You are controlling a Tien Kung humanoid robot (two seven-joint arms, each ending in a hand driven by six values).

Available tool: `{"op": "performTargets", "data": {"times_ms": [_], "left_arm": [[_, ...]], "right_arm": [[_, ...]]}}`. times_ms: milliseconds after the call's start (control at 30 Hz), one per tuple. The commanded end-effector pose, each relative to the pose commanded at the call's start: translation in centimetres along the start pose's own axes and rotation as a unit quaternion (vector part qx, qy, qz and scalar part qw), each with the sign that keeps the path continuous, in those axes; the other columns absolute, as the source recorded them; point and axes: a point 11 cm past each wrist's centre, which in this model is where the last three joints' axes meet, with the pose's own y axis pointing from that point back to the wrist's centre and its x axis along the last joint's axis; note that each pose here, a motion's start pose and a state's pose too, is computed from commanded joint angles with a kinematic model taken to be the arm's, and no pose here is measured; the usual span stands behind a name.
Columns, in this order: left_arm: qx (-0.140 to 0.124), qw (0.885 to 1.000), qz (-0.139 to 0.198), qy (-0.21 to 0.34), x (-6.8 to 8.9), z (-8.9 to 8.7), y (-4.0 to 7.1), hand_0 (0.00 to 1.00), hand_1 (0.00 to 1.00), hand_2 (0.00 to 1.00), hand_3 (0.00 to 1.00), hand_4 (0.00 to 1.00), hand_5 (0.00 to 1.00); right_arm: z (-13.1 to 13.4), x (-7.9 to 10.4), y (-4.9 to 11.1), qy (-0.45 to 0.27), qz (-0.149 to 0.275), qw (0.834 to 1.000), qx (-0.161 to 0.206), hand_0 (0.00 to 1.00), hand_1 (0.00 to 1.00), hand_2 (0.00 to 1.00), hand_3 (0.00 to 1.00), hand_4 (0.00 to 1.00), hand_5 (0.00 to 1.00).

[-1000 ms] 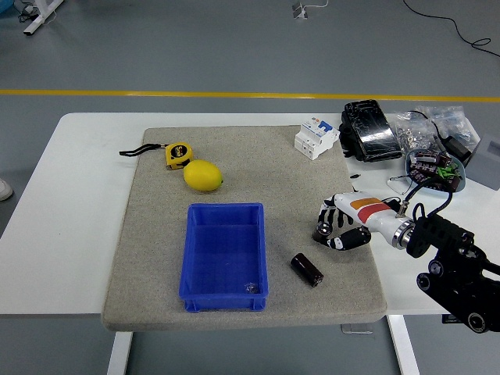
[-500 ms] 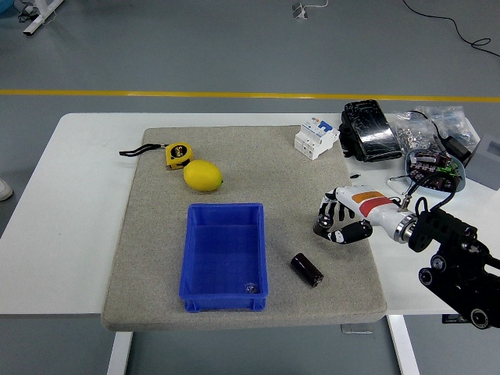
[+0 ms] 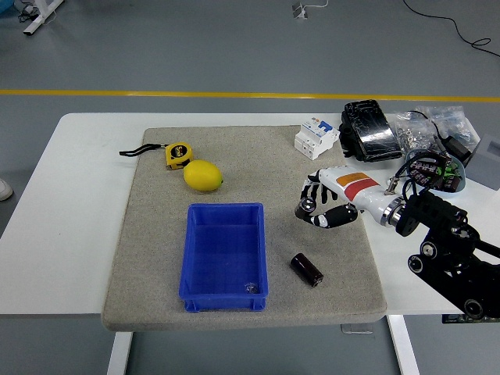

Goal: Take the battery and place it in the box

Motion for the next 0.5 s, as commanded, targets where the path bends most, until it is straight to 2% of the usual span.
{"op": "performTargets", "data": {"times_ms": [267, 500], "left_arm": [[0.002, 1.0, 0.002, -0.001, 0.2, -0.2, -0.1, 0.571, 0.542, 0.591, 0.573, 0.632, 0.575], [0.003, 1.0, 0.005, -0.001, 0.4, -0.3, -0.1, 0.57, 0.534, 0.591, 0.572, 0.632, 0.575]], "right_arm": [[-5.0, 1.7, -1.9, 0.007, 0.012, 0.998, 0.062, 0.292, 0.363, 0.438, 0.465, 0.78, 0.229], [-8.8, 0.7, -2.7, 0.01, -0.007, 0.994, 0.107, 0.294, 0.366, 0.44, 0.468, 0.782, 0.227]]}}
